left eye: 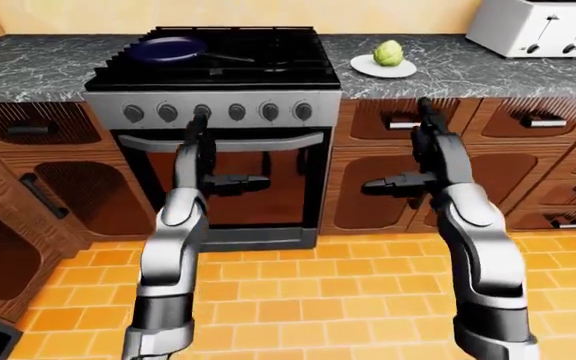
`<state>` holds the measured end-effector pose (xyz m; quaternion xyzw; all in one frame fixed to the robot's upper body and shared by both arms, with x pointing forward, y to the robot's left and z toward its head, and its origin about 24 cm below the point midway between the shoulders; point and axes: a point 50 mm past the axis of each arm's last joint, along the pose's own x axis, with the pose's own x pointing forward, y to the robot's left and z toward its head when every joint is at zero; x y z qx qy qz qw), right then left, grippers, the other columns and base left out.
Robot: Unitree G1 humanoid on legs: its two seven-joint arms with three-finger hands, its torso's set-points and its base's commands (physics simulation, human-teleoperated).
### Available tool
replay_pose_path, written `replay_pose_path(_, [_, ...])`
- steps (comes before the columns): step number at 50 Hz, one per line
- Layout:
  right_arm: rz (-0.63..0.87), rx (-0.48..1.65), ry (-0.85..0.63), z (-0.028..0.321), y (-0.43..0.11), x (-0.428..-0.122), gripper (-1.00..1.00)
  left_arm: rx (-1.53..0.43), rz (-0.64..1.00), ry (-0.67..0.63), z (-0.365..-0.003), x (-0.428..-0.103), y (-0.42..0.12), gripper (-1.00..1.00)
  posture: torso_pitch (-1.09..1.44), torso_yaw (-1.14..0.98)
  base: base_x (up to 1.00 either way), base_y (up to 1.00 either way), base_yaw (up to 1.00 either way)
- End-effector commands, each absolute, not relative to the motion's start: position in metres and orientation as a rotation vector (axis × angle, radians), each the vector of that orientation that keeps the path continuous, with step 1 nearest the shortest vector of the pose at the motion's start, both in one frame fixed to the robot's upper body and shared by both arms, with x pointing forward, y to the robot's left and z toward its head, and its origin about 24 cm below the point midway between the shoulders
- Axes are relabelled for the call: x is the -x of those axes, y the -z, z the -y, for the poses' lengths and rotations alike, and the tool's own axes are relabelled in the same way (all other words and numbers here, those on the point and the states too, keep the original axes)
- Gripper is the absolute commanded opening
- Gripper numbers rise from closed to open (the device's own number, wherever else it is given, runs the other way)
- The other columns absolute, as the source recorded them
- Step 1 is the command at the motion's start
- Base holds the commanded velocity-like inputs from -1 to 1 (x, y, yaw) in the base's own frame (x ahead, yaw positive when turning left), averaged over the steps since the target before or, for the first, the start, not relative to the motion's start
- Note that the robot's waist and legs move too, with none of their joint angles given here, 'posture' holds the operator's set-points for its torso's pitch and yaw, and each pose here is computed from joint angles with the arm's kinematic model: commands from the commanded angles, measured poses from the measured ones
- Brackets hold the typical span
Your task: Pick the artichoke from the plate and place it in the pan.
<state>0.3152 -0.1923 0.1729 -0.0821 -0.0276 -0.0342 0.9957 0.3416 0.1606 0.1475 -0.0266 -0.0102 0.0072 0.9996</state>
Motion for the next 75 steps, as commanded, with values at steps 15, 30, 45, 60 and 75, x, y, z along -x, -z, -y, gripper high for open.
replay_pose_path(15, [0.161, 0.138, 0.077, 0.193, -0.245, -0.317, 1.0, 0.04, 0.147, -0.007, -0.161, -0.35, -0.231, 1.0, 0.0, 0.0, 0.0, 0.0, 0.0])
replay_pose_path(30, [0.231, 0.141, 0.086, 0.195, -0.272, -0.296, 1.0, 0.044, 0.194, -0.028, -0.166, -0.338, -0.26, 1.0, 0.0, 0.0, 0.0, 0.0, 0.0])
replay_pose_path(45, [0.256, 0.143, 0.076, 0.195, -0.278, -0.291, 1.0, 0.05, 0.223, -0.023, -0.165, -0.329, -0.271, 1.0, 0.0, 0.0, 0.21, 0.0, 0.0])
replay_pose_path(60, [0.252, 0.145, 0.076, 0.194, -0.277, -0.291, 1.0, 0.047, 0.223, -0.024, -0.165, -0.329, -0.271, 1.0, 0.0, 0.0, 0.24, 0.0, 0.0])
replay_pose_path(75, [0.251, 0.142, 0.074, 0.194, -0.277, -0.291, 1.0, 0.031, 0.225, -0.032, -0.166, -0.33, -0.27, 1.0, 0.0, 0.0, 0.24, 0.0, 0.0])
